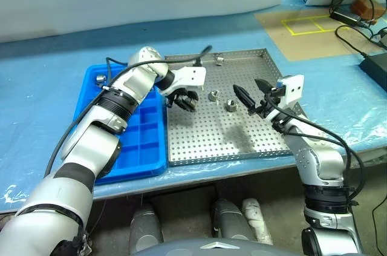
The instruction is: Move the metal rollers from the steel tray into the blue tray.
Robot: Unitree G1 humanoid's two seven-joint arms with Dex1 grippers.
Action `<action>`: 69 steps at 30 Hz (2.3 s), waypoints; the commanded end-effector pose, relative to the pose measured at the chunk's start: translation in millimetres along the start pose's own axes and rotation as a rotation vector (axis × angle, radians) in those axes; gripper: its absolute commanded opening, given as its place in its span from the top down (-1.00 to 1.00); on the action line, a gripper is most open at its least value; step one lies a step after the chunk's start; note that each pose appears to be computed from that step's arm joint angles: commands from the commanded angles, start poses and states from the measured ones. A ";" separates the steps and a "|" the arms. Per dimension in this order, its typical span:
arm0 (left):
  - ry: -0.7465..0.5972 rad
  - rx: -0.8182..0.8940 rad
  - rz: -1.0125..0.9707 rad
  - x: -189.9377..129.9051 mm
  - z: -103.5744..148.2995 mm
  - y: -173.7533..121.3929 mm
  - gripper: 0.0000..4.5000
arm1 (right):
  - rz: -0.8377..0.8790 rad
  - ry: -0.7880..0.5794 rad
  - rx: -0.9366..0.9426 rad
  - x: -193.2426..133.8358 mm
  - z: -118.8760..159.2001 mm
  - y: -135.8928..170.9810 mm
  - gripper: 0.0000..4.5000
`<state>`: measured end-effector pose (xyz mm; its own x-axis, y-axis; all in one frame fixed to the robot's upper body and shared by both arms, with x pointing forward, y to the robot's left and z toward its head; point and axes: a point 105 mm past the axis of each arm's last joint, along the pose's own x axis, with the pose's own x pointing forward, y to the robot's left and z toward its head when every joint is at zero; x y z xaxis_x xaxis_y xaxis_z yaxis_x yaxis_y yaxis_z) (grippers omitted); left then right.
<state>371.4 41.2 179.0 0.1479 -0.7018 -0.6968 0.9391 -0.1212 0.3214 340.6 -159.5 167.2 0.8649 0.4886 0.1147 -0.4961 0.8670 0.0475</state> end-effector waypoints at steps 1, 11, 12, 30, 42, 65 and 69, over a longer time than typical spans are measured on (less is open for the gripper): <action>-0.107 -0.065 0.195 -34.6 7.2 10.6 0.27 | 0.120 -0.092 0.005 4.0 35.9 18.2 -0.93; -0.451 -0.412 0.543 -90.1 -5.7 -21.7 0.27 | 0.578 0.020 0.040 40.0 30.7 88.2 -0.93; -0.456 -0.434 0.572 -89.9 -9.0 -24.8 0.27 | 0.604 0.031 0.046 44.0 27.8 91.1 -0.93; -0.326 -0.697 0.632 -107.4 -90.3 -150.0 0.27 | 1.000 0.180 0.121 49.1 2.9 137.2 -0.93; -0.277 -0.773 0.656 -89.6 -122.7 -155.2 0.27 | 1.009 0.221 0.087 40.7 -6.2 131.3 -0.93; -0.427 -0.716 0.635 -95.0 -92.0 -117.6 -0.60 | 0.746 0.118 0.006 58.3 2.7 78.0 -0.93; -0.556 -0.637 0.627 -88.7 -56.7 -88.0 -0.60 | 0.413 0.019 -0.086 81.6 34.3 25.3 -0.93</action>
<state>290.5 169.1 164.6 0.6760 -0.7261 -0.1253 0.7320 0.6813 0.0009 376.5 -80.2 182.8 0.4624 0.8866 0.0119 -0.8867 0.4624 -0.0014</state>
